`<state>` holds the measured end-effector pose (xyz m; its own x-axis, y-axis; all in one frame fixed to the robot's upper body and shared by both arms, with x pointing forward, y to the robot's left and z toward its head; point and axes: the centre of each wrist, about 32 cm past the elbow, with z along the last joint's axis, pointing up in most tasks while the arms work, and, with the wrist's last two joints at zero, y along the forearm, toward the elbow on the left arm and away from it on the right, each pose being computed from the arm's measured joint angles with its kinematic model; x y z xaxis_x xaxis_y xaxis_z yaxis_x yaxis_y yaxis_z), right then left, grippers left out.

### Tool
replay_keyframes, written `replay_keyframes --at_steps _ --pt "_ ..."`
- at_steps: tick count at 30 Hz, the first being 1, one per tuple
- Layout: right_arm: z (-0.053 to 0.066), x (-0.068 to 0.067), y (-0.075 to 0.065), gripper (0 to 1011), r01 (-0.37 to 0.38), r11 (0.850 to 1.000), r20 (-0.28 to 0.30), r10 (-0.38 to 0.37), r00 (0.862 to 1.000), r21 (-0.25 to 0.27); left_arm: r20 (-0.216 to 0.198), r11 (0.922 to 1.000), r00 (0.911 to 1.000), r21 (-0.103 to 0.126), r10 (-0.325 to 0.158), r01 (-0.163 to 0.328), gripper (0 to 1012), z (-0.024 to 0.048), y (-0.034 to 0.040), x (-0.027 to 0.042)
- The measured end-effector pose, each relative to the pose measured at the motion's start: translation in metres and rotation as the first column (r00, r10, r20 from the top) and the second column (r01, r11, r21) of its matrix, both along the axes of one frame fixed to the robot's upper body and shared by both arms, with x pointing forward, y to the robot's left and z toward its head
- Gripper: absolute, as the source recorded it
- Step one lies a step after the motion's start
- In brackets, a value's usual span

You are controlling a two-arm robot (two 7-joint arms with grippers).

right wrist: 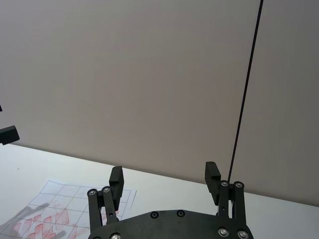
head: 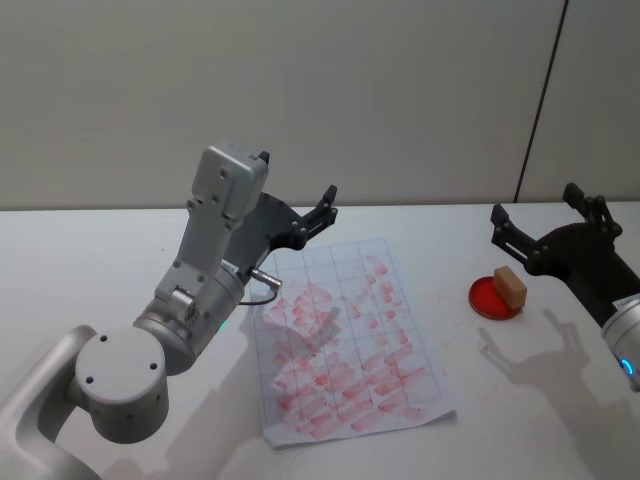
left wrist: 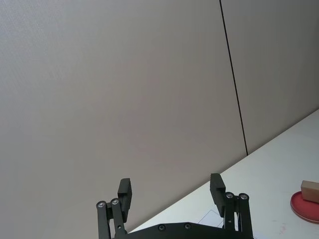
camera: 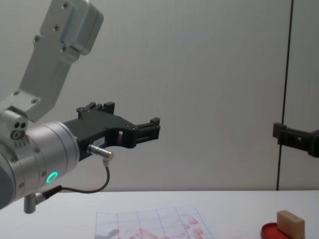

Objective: Use the one hand to pick up the stamp and affix it onto the A4 paper.

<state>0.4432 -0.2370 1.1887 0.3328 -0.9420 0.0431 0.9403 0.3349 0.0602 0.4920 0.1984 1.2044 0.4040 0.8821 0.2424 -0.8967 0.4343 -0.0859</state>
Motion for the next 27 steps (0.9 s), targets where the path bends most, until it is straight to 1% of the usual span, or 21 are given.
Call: replay_keyframes --at_steps 27 --pt "0.0000 0.0002 -0.0002 1001 0.000 1.000 0.000 0.000 1.000 0.000 0.000 1.0000 1.0000 0.000 0.000 0.000 1001 0.0000 0.0000 0.0000"
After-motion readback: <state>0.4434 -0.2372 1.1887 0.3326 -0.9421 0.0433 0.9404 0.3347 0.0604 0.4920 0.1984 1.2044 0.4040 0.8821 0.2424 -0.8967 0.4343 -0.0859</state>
